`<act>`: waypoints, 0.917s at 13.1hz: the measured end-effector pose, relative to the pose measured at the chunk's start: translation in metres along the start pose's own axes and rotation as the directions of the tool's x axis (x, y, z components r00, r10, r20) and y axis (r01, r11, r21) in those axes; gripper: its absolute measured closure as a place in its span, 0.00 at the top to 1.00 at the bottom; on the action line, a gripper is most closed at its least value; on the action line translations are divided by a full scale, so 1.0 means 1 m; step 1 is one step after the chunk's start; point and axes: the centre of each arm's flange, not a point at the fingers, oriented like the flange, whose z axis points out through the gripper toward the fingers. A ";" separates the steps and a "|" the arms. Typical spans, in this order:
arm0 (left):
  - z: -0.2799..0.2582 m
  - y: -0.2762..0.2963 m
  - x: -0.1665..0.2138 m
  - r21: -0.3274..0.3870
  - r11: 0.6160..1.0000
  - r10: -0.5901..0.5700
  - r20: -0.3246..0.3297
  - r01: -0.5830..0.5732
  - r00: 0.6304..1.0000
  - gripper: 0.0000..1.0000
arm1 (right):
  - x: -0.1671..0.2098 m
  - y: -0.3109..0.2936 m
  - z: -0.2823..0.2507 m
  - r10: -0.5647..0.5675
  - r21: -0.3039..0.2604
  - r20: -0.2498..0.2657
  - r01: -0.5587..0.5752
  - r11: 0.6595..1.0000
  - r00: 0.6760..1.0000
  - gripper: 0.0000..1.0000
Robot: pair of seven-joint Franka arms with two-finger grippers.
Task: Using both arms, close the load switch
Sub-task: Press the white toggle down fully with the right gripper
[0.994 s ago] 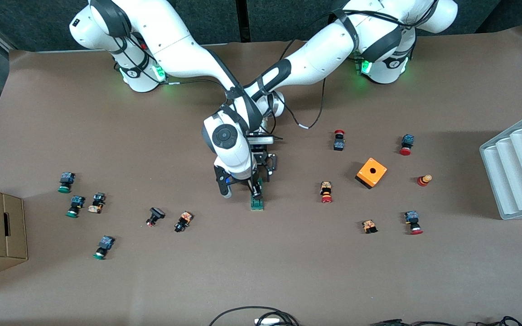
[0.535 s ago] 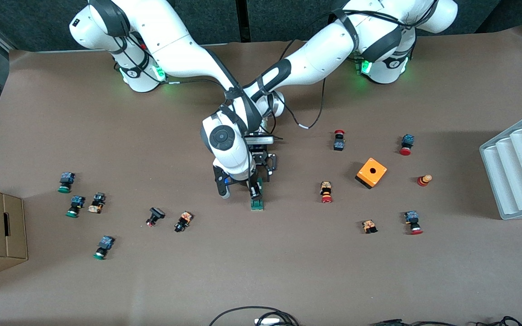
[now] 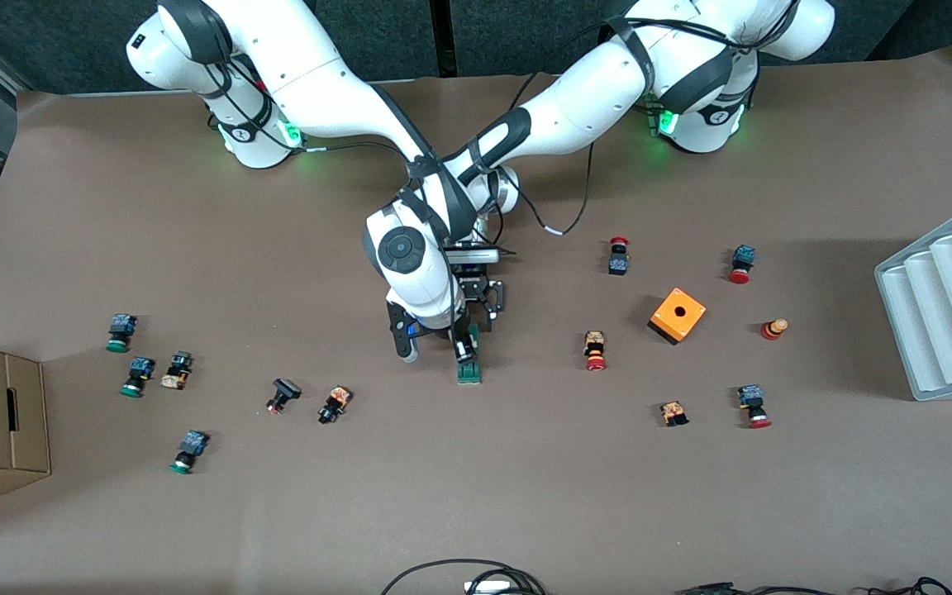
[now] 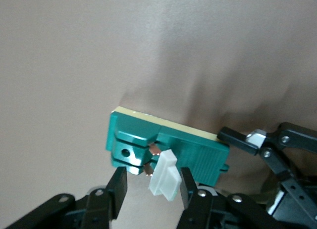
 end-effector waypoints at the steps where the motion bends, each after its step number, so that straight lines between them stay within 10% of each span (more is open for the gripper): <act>1: 0.000 0.000 0.000 0.000 1.000 0.000 0.000 0.000 1.000 0.78 | 0.000 -0.002 -0.001 0.001 0.005 0.001 -0.001 1.000 1.000 0.48; 12: 0.000 0.001 0.001 0.001 1.000 -0.002 0.000 0.002 1.000 0.78 | 0.000 -0.006 -0.004 0.002 0.013 0.004 -0.002 1.000 1.000 0.34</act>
